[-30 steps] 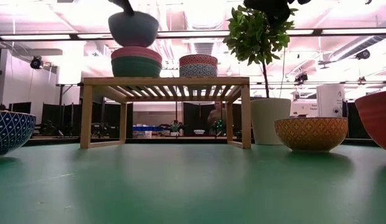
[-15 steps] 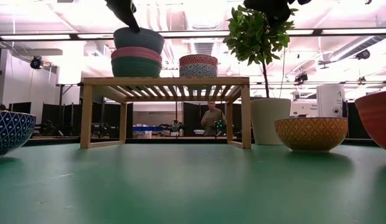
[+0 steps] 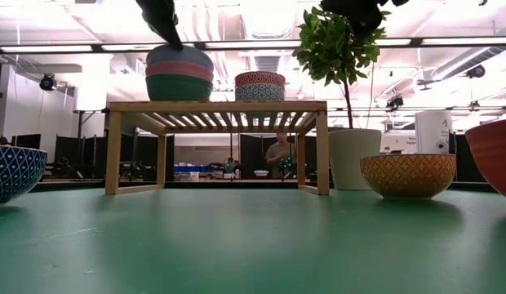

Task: Place and stack bowls onto a shelf
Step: Stack the large blue bowl on the large pink bowl

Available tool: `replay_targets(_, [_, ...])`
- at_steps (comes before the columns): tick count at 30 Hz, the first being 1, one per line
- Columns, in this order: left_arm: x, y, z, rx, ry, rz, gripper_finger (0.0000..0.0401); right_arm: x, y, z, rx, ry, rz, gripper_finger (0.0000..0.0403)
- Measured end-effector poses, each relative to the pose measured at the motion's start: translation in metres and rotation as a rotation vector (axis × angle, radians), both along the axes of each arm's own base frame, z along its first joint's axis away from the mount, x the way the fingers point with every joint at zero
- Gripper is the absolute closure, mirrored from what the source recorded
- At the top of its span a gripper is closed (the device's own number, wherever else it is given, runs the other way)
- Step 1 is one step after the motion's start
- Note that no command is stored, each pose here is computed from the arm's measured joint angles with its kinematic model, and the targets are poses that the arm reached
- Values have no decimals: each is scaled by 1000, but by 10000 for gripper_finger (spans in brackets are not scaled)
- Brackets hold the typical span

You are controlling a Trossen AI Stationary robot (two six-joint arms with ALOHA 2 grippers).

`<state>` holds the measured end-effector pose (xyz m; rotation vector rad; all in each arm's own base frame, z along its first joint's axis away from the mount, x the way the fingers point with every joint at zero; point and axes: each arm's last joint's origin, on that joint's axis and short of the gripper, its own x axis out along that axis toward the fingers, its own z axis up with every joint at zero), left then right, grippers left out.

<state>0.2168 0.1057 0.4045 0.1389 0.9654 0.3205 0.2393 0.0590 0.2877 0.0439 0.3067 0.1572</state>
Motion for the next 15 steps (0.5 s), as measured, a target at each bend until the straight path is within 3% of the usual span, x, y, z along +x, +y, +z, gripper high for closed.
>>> replay_targets(7, [-3, -1, 2, 9, -6, -7, 315, 0, 0, 0, 12, 2, -4, 202])
replay_targets(15, [-22, -12, 18, 51, -79, -18, 274, 0, 0, 0, 12, 2, -4, 202])
